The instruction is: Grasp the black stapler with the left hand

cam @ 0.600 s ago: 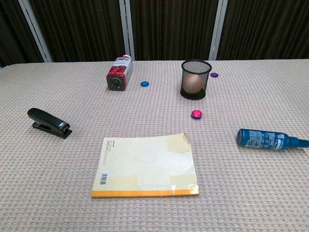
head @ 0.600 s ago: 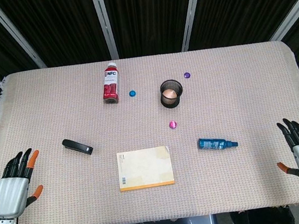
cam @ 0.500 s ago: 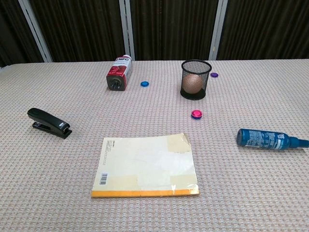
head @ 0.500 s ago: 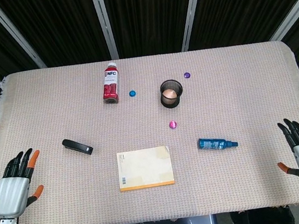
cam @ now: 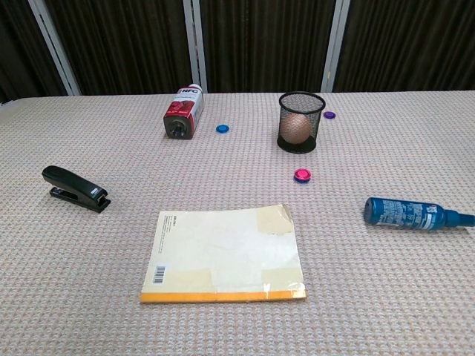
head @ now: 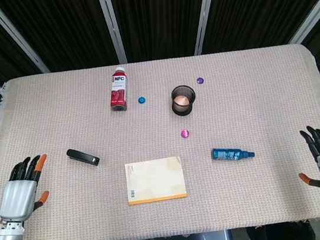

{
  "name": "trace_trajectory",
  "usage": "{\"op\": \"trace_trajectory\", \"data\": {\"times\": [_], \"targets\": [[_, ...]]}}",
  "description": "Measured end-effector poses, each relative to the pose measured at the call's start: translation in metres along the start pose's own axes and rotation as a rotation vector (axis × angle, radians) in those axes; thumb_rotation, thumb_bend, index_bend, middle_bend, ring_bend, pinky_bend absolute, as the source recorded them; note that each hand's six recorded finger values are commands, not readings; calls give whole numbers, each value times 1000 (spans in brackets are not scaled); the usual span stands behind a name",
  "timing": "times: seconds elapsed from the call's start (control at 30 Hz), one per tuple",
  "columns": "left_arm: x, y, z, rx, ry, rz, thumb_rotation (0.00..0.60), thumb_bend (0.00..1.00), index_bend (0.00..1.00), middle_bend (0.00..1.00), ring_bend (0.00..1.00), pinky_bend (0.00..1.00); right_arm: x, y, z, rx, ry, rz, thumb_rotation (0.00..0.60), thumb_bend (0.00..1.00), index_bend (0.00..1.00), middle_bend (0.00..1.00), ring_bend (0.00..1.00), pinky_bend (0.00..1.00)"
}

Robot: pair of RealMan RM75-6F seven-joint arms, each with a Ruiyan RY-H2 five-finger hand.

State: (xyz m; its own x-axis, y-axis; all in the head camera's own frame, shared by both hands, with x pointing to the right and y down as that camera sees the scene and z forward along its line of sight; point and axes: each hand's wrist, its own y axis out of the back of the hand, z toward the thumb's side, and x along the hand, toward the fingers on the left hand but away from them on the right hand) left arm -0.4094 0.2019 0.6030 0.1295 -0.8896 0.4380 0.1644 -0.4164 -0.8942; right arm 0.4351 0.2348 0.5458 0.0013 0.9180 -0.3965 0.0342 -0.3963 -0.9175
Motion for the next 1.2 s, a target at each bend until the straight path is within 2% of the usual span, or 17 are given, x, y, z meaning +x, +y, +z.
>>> {"op": "trace_trajectory", "data": {"times": [0.2, 0.43, 0.63, 0.73, 0.97, 1.13, 1.2], "targets": [[35, -17, -4, 75, 0, -42, 600, 261, 92, 128, 90, 161, -3, 0, 0, -3, -1, 2, 600, 74, 0, 0, 0, 0], [73, -40, 9, 79, -46, -122, 600, 264, 113, 135, 99, 159, -12, -2, -2, -10, -9, 8, 600, 74, 0, 0, 0, 0], [96, -51, 17, 104, -63, -142, 600, 273, 124, 161, 113, 156, -19, -4, -5, -3, -29, 17, 600, 75, 0, 0, 0, 0], [104, -55, 23, 90, -77, -143, 600, 274, 144, 203, 146, 160, -19, -4, -3, 0, -25, 14, 600, 74, 0, 0, 0, 0], [116, -63, 45, 67, -127, -144, 600, 277, 177, 222, 157, 156, -16, -2, -3, -3, -21, 7, 600, 74, 0, 0, 0, 0], [123, -64, 55, 56, -145, -147, 600, 295, 263, 289, 211, 177, -16, 0, -4, -8, -20, 2, 600, 74, 0, 0, 0, 0], [126, -64, 57, 53, -148, -143, 600, 309, 346, 360, 264, 208, -16, 0, -4, -9, -21, 0, 600, 74, 0, 0, 0, 0]]}}
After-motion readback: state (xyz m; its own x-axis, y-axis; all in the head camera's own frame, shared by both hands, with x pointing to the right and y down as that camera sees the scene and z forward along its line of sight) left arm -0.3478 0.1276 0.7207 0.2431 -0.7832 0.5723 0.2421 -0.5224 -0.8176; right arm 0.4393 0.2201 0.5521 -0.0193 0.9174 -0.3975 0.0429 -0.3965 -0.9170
